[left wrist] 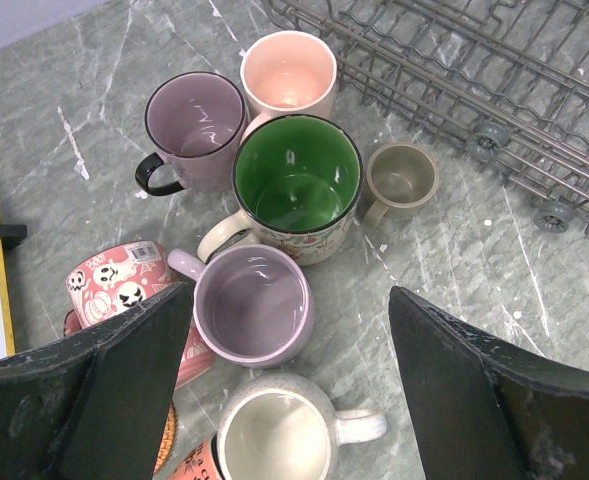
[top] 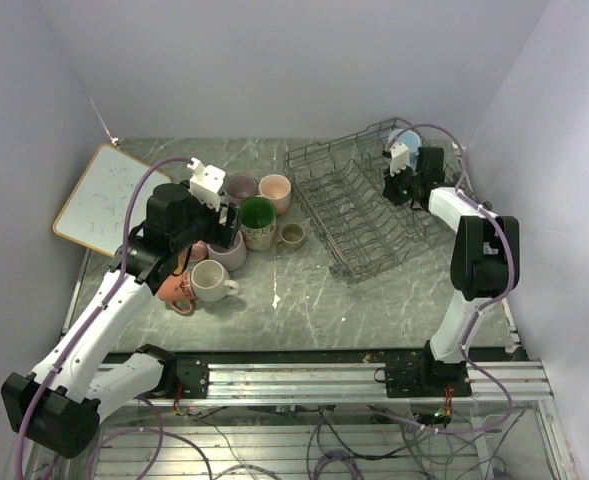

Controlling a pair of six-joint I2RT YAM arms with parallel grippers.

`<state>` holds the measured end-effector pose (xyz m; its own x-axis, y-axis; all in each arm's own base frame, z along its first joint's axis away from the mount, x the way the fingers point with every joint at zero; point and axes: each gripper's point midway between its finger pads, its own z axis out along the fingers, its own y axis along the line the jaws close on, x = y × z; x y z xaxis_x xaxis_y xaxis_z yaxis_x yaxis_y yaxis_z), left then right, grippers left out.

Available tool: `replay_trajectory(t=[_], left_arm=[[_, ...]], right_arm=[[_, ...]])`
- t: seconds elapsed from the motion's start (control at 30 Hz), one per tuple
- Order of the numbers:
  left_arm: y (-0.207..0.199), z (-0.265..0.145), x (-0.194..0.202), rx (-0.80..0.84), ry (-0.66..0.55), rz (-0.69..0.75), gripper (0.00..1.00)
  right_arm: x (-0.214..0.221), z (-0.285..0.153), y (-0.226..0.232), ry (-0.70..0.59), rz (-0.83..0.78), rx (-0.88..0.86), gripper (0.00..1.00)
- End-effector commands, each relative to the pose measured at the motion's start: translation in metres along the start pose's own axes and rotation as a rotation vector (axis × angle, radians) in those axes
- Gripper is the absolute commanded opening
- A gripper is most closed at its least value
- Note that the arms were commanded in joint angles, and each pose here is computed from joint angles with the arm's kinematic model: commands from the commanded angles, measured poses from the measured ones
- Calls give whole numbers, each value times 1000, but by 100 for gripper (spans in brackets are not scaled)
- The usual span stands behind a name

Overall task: Load the cups into the dish rack
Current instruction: Adjust the cup in the dish rack, then pick up the cup at the center of the board.

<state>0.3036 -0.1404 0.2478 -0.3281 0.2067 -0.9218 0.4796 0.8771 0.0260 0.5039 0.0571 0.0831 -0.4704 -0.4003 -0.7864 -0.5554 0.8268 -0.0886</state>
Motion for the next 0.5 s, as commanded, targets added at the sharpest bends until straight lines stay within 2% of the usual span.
replay_trajectory(t=[0.0, 0.17, 0.33, 0.47], left_arm=[[0, -5, -6, 4, -23, -1, 90], [-1, -5, -6, 9, -21, -12, 90], [-10, -7, -13, 50, -61, -47, 90], [-38, -14, -24, 190, -113, -158, 90]], right_arm=[[-34, -36, 6, -96, -20, 6, 0], [-62, -76, 25, -210, -17, -2, 0], [-82, -119, 57, -301, -14, -81, 7], [-103, -166, 98, -396, 35, -214, 18]])
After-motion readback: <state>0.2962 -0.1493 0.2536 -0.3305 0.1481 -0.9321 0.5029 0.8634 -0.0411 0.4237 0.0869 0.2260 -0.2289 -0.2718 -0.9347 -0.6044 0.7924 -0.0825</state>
